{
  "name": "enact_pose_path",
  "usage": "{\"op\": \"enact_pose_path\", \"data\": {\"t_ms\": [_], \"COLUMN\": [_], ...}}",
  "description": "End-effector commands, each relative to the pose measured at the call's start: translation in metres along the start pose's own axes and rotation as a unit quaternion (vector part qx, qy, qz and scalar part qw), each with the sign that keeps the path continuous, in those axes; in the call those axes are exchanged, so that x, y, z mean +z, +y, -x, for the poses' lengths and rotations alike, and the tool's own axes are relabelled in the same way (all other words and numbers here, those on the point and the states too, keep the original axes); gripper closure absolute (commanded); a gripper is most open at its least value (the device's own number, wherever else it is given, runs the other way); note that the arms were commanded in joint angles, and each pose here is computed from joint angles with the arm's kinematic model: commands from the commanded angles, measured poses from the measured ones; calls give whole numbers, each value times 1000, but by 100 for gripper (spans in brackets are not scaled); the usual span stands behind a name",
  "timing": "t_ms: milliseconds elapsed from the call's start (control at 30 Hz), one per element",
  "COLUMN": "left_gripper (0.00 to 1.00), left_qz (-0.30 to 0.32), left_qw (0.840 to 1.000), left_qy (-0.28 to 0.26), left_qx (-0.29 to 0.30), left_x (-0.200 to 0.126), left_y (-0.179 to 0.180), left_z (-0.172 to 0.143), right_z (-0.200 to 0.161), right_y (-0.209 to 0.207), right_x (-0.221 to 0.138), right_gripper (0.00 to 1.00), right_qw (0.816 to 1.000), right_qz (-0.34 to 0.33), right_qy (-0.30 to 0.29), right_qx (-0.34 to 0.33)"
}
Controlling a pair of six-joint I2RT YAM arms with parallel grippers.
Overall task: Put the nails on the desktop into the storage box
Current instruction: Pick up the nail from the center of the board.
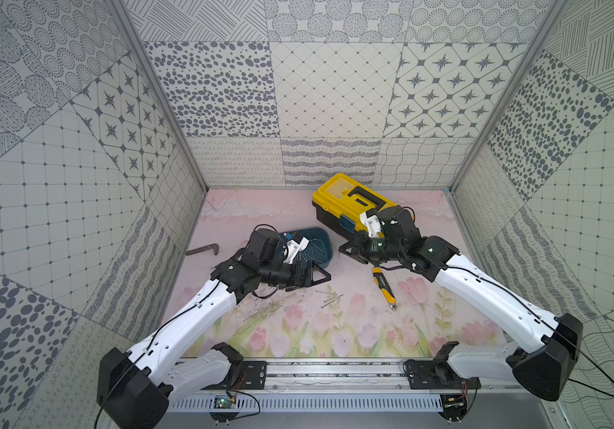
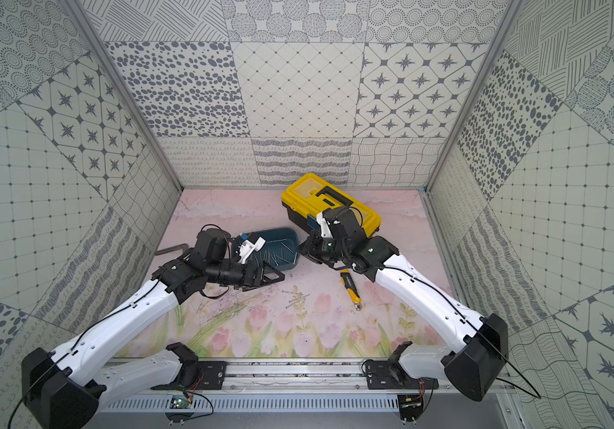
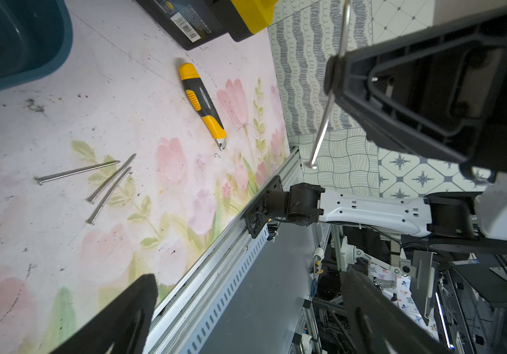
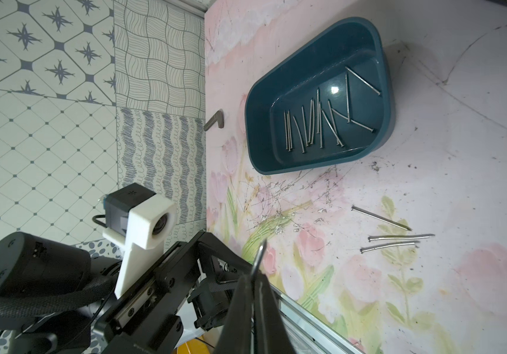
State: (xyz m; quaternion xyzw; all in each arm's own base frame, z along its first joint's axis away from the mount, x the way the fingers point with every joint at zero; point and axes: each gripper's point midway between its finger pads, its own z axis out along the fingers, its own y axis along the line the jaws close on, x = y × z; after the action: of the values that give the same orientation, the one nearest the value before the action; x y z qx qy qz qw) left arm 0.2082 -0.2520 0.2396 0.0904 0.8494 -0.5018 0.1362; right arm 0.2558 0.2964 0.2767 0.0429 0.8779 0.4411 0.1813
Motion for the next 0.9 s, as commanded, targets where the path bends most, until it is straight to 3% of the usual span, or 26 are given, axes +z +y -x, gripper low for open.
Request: {"op": "enact_pose_path", "data": {"t_ms": [0,567,867], "left_gripper": [2,25,44], "left_qz": [-83,-60,-61], "left_qw": [996,997,997], "left_qy": [-25,-55,-49], "left_qx": [14,14,15], "left_x": [1,10,14], "left_y": [-45,-37,-37], "left_z": [25,45,45], "right_z": [2,-9,-12], "right_y": [34,47,48], "right_x": [-12,-10,-11], "right_gripper": [100,100,100], "right_qw": [998,997,997], "right_qz": [53,75,78], "right_qy": [-6,-5,-6], "right_qx": [-34,-22,-22]}}
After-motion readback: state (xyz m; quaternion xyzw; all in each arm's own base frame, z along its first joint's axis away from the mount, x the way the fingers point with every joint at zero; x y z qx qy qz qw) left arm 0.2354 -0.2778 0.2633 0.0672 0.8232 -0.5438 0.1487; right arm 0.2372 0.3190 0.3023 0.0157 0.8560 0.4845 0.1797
